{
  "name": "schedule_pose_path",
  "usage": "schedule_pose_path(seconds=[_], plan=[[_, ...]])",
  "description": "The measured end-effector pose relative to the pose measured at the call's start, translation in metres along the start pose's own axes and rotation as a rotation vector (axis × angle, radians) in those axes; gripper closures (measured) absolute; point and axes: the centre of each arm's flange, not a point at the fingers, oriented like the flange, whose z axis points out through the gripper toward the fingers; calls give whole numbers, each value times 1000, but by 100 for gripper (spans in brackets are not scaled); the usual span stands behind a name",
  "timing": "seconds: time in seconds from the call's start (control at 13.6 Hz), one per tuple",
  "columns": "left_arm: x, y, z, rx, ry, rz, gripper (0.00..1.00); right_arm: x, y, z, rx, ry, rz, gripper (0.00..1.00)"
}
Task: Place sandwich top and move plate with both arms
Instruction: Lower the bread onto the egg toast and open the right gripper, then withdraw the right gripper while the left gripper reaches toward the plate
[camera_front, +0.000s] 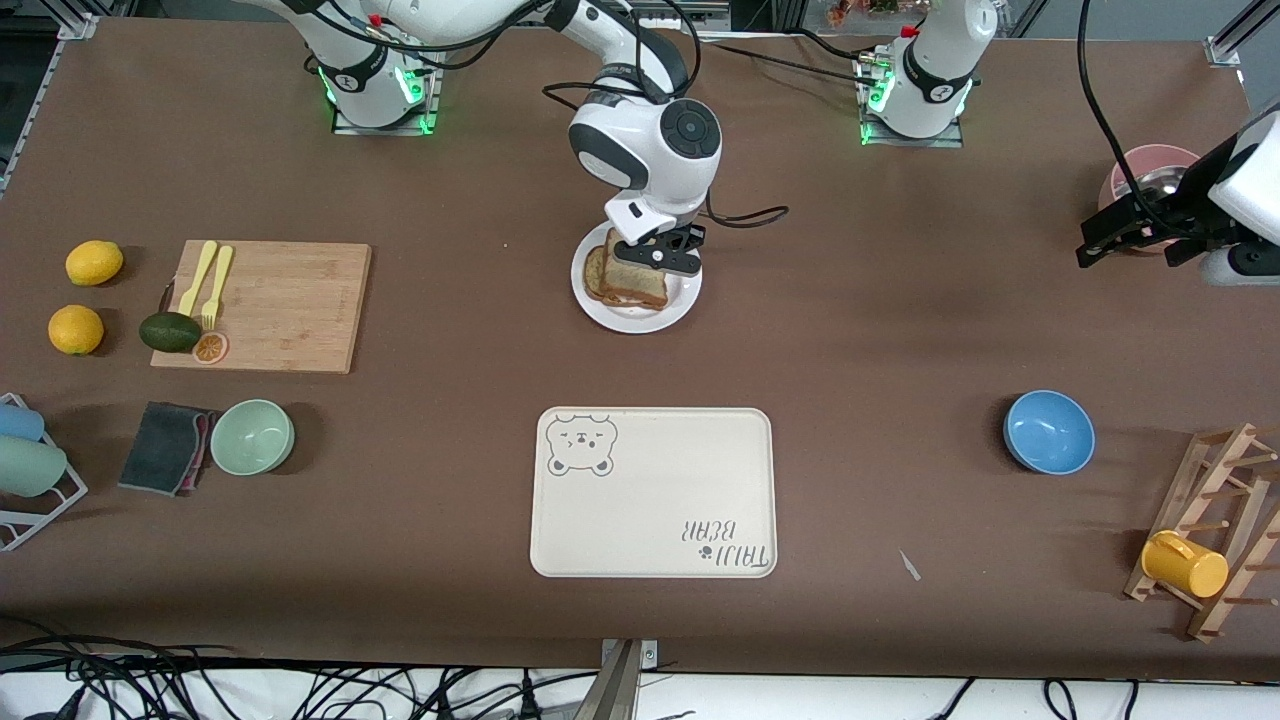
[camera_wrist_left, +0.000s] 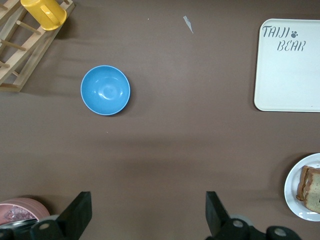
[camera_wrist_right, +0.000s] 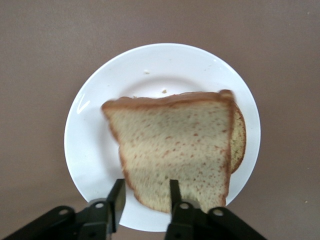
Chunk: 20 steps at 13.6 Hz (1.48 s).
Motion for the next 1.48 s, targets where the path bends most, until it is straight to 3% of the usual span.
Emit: schedule_pose_path(seconds=[0.3,0.37,0.66,0.89,1.25,1.48], plan=[[1,-2,1,0,-3,-3,0,23,6,-16,27,14,28,10],[1,-2,1,0,-4,-4,0,33,11,-26,39,23,26,3],[8,2,22,-44,-49,-27,0,94,70,-94,54,19,45,1],[23,4,54,-60,-104,-34,0,147,141,-149,61,53,46,0],[42,6,91,-66,-133,-33,0,222,236,-155,64,39,112,0],[51,13,122,-72,-127,-29,0,255,293,-142,13,-11,83,0]])
